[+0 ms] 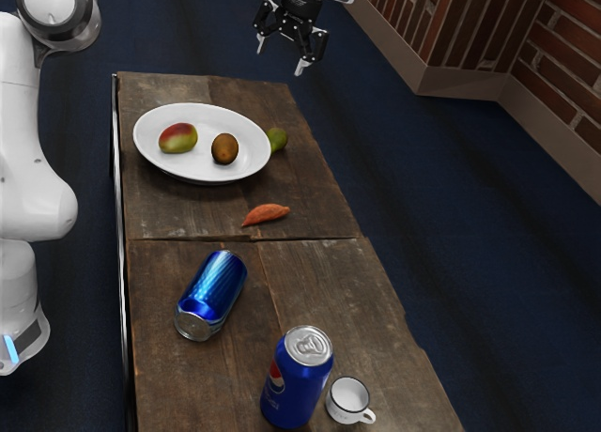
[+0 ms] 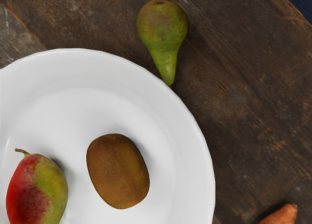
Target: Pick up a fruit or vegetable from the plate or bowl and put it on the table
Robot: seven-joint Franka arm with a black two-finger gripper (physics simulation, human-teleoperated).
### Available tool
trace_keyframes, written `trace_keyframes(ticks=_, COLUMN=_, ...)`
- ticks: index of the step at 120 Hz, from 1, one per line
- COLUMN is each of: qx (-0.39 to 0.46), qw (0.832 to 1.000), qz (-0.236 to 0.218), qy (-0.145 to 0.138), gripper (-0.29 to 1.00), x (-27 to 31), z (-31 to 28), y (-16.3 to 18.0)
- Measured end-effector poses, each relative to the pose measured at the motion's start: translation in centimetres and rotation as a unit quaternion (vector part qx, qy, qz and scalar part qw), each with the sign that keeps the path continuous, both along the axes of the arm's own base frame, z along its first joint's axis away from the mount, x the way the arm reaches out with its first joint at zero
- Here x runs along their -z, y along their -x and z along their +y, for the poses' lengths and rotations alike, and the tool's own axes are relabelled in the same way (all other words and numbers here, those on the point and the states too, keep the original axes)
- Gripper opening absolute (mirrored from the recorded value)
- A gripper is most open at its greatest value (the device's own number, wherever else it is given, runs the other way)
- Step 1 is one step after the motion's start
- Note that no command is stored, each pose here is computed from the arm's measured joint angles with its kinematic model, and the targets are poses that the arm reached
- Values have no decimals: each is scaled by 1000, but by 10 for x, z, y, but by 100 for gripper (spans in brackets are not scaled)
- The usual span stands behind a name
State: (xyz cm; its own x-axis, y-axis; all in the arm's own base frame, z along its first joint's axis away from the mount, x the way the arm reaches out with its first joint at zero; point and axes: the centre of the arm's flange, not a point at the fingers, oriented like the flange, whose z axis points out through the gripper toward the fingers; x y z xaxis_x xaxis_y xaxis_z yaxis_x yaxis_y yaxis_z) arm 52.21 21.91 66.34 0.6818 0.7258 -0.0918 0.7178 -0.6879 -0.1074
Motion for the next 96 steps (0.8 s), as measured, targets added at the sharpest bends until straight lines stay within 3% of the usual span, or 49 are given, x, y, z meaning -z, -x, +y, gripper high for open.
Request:
trace_keyframes(ticks=24, qx=-1, qw=1000, qz=0, qy=1, gripper=70, x=0, z=0, y=0)
trace_keyframes(ticks=49, qx=-13, qw=1000, qz=-13, qy=24, gripper=70, x=-6, z=17, y=11)
trace_keyframes(ticks=58, qx=-7, qw=994, qz=-102, qy=28, gripper=70, x=-90, z=-1, y=46)
trace_keyframes(ticks=77, qx=-3, qw=994, qz=-99, qy=40, gripper=70, x=-91, z=-14, y=52)
trace_keyframes(ticks=82, qx=23, qw=993, qz=-110, qy=46, gripper=70, x=-103, z=-41, y=52)
trace_keyframes(ticks=88, qx=93, qw=988, qz=-119, qy=34, gripper=70, x=-122, z=-130, y=46)
trace_keyframes(ticks=96, qx=187, qw=981, qz=-58, qy=-8, gripper=70, x=-74, z=-256, y=34)
